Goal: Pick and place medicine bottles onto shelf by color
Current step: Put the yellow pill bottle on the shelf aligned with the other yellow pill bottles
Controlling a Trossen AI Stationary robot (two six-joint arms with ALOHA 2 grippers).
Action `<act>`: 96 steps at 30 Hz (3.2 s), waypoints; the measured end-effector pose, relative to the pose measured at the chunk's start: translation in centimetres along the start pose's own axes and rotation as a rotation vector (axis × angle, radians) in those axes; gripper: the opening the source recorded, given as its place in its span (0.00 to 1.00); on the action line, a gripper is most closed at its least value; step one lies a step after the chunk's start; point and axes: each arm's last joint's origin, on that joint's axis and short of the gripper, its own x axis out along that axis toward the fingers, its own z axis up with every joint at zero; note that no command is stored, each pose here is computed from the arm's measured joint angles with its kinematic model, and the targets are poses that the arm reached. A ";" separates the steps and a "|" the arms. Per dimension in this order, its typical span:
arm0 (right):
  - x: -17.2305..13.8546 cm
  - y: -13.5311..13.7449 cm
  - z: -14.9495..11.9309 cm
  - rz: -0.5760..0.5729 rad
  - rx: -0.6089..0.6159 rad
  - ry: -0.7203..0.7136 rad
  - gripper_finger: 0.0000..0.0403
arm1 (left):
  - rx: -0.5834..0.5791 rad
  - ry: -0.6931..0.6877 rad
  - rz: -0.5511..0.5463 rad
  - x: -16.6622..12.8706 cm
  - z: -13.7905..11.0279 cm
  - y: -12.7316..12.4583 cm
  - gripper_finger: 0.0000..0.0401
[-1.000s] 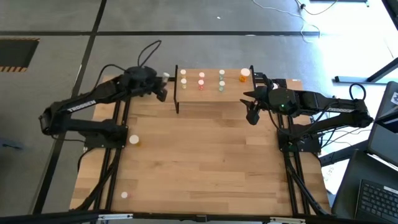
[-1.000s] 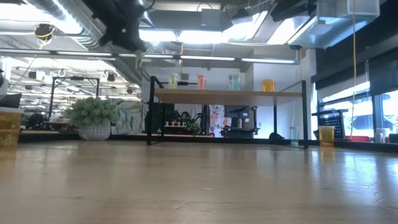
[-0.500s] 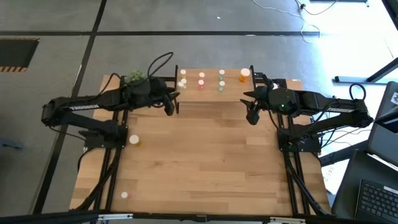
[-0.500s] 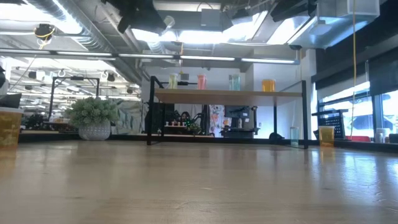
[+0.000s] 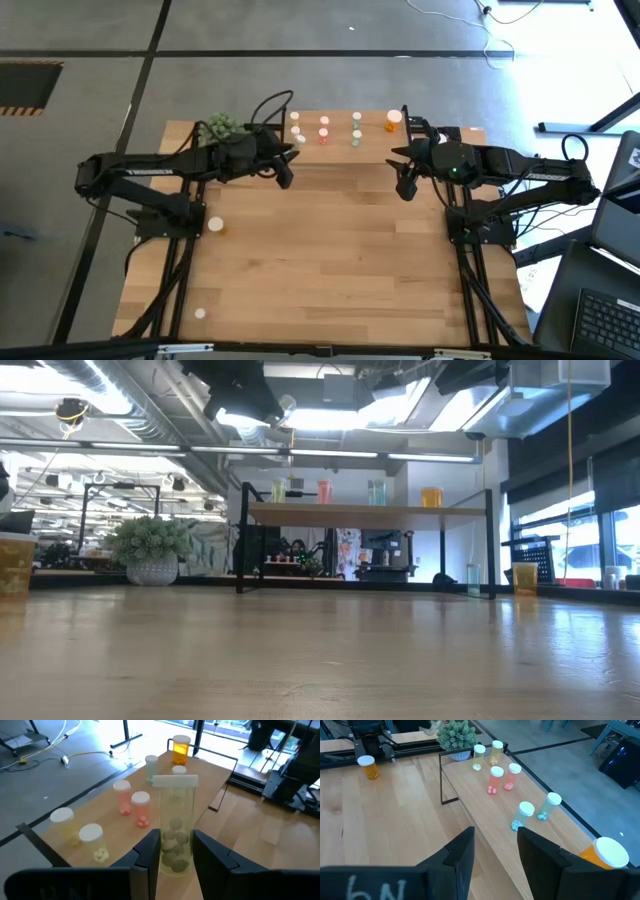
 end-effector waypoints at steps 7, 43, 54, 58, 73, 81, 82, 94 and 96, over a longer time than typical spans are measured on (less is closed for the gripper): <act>0.0 0.0 0.0 0.000 0.001 0.000 0.38 | 0.001 0.011 -0.070 0.0 0.0 -0.2 0.23; 0.0 0.0 0.0 0.001 0.003 -0.004 0.38 | 0.041 -0.053 -0.221 1.5 -4.6 0.3 0.23; 0.0 0.0 0.1 0.000 0.003 -0.005 0.38 | 0.055 -0.169 -0.243 1.3 -7.7 2.5 0.23; 0.0 0.0 0.1 0.001 0.004 -0.006 0.38 | 0.081 -0.189 -0.240 1.5 -8.3 3.4 0.23; 0.0 0.0 0.1 0.001 0.005 -0.007 0.38 | 0.061 -0.249 -0.241 2.1 -9.9 5.3 0.23; 0.0 0.0 0.1 0.001 0.004 -0.007 0.38 | 0.057 -0.255 -0.253 3.3 -10.2 6.5 0.23; 0.0 0.0 0.1 0.001 0.004 -0.007 0.38 | 0.057 -0.252 -0.256 3.5 -10.3 6.6 0.23; 0.0 0.0 0.1 0.001 0.004 -0.007 0.38 | 0.037 -0.231 -0.255 4.5 -11.0 7.2 0.23; 0.0 0.0 0.1 0.001 0.004 -0.007 0.38 | 0.036 -0.228 -0.249 4.7 -11.1 7.4 0.23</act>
